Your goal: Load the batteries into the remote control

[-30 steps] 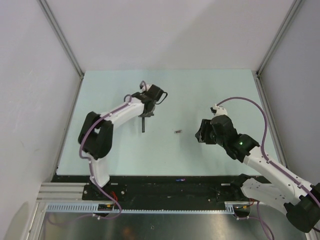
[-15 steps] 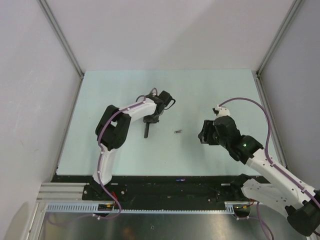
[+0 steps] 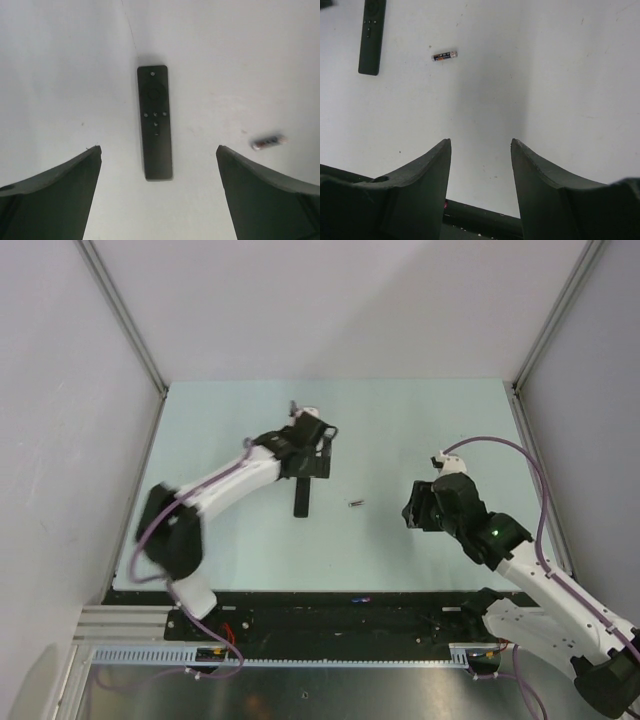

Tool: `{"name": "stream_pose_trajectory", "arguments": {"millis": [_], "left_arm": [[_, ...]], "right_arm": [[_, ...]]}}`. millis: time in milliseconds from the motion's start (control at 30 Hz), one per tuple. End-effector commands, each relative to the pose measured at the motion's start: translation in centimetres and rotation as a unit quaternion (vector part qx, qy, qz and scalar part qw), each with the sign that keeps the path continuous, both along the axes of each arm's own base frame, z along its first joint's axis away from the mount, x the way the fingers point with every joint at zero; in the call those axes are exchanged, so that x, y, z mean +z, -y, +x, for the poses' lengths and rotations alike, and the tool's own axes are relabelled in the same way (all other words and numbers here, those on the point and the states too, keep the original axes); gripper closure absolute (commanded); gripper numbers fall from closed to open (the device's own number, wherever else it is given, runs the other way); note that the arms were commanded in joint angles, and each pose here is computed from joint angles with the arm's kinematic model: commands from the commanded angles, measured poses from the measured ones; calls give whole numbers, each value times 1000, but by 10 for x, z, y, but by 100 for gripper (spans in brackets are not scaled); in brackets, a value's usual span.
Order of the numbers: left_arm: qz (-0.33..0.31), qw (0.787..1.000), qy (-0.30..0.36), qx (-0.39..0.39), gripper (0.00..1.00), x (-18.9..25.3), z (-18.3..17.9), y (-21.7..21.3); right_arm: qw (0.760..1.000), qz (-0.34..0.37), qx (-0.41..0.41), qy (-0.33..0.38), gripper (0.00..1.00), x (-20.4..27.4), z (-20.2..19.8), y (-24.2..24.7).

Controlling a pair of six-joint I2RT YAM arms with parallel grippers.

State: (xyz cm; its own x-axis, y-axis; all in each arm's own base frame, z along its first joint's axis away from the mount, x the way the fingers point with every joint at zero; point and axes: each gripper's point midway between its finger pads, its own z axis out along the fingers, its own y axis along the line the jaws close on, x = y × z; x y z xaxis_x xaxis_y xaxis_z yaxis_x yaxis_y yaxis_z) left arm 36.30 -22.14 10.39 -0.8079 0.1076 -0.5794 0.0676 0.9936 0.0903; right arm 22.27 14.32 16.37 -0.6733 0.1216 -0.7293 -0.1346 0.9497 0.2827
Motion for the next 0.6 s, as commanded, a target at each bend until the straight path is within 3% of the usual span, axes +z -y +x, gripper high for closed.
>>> {"name": "stream_pose_trajectory", "arguments": {"millis": [0,33,100,233,400,567], "left_arm": [[-184,974,130,0,0,100,-8,-14],[-202,972,117,6,0,88,-19,-27],[-240,958,153,20,0,112,-29,-41],[-241,955,165,45,0,99,-54,-70],[-289,936,195,47,0,106,-74,-85],[-292,935,201,36,0,109,-76,-88]], "right_arm": [[999,12,-12,41,44,26,7,4],[999,13,-10,41,44,25,7,3],[999,15,-9,42,44,24,9,1],[999,20,-2,41,44,21,10,-4],[999,27,12,37,45,15,11,-13],[998,39,20,41,44,18,14,-22]]}}
